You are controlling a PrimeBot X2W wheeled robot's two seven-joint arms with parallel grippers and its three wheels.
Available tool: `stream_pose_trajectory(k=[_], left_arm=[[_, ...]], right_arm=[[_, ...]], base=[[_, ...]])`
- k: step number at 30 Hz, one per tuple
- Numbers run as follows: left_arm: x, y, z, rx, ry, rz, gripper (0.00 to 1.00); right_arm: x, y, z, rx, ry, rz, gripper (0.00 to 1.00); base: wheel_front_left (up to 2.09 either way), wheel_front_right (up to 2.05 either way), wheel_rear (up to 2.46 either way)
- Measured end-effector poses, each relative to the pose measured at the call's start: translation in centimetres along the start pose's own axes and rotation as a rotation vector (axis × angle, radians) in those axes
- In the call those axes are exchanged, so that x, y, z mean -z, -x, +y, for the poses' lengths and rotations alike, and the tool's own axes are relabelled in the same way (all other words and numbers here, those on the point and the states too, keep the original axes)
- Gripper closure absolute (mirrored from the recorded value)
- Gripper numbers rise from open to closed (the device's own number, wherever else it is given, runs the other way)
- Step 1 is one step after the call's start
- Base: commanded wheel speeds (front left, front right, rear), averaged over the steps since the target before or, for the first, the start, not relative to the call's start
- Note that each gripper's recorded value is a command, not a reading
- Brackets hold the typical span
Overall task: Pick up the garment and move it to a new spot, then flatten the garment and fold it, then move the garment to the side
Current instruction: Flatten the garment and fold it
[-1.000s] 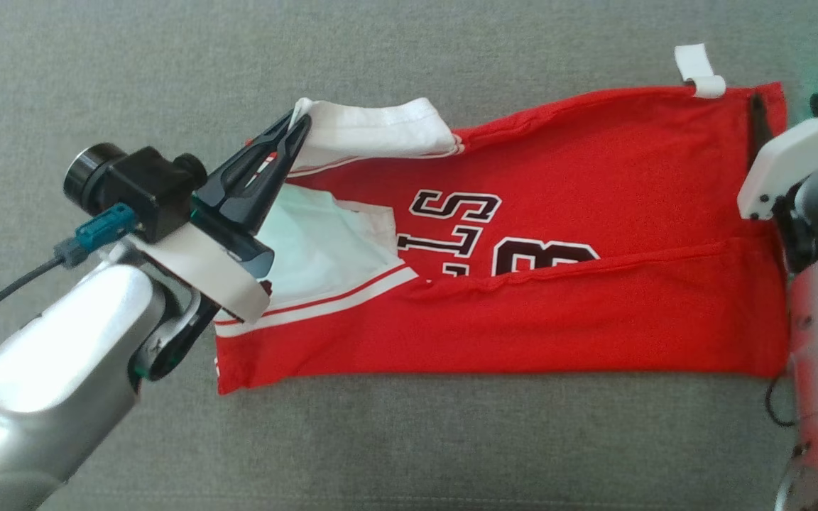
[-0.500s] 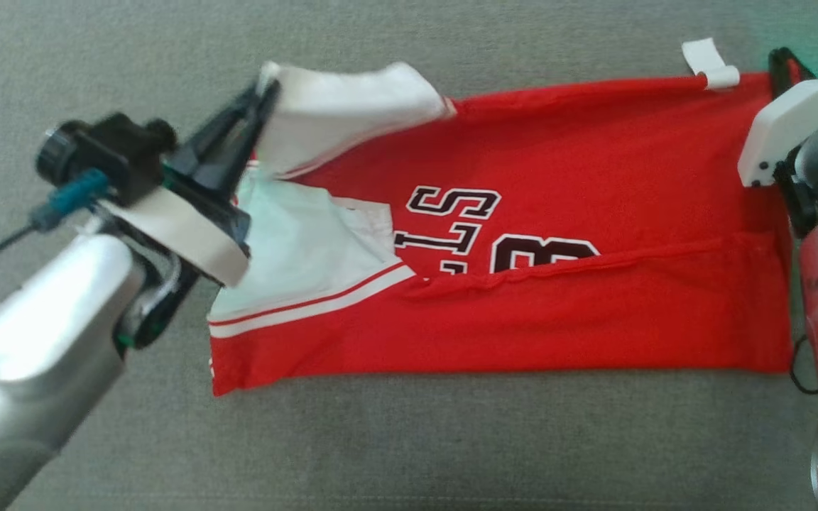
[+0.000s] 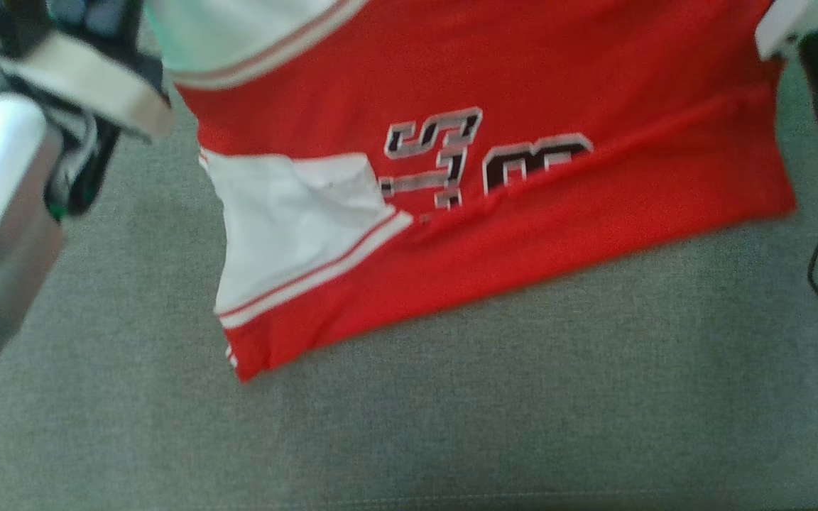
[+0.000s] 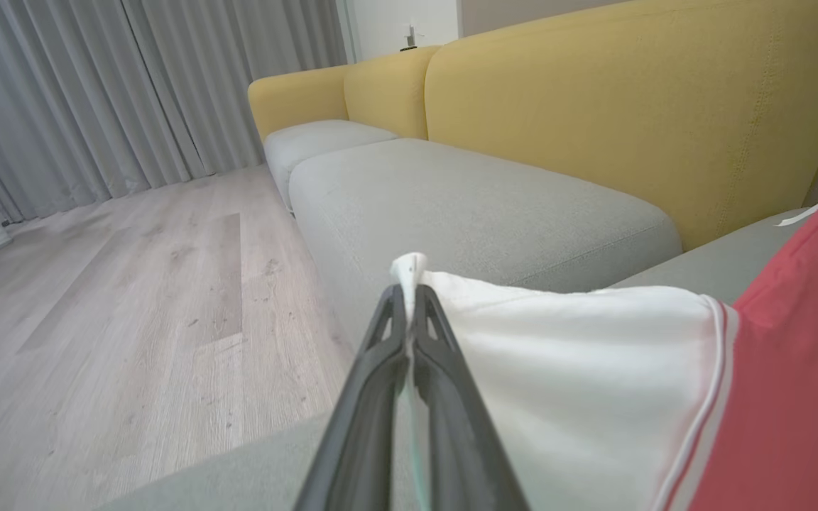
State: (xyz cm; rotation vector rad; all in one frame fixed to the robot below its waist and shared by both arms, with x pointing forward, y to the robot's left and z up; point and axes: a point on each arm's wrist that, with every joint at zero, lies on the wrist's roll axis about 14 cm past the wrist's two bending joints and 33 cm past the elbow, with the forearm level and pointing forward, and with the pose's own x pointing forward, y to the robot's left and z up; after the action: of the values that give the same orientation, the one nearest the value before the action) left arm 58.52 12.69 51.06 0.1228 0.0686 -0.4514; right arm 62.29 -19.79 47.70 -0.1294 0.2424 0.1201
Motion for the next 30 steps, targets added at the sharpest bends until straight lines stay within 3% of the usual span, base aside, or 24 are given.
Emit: stream_pose_trajectory(k=[6, 14, 30], left_arm=[[-2.6, -2.8, 1.3, -0.033, -0.076, -0.077, 1.00], [-2.9, -3.0, 1.1, -0.034, -0.088, -0.081, 1.00], [2.8, 6.0, -3.0, 0.073, -0.093, 0.059, 1.00]], right_arm=[[-2.8, -0.9, -0.6, 0.012, -0.042, -0.101, 1.00], [-2.4, -0.7, 0.2, -0.006, -0.066, -0.095, 1.00], [3.5, 3.2, 2.1, -0.102, -0.006, 0.106, 1.00]], base=[[0.00, 0.00, 0.00], [0.00, 0.00, 0.00], [0.00, 0.00, 0.00]])
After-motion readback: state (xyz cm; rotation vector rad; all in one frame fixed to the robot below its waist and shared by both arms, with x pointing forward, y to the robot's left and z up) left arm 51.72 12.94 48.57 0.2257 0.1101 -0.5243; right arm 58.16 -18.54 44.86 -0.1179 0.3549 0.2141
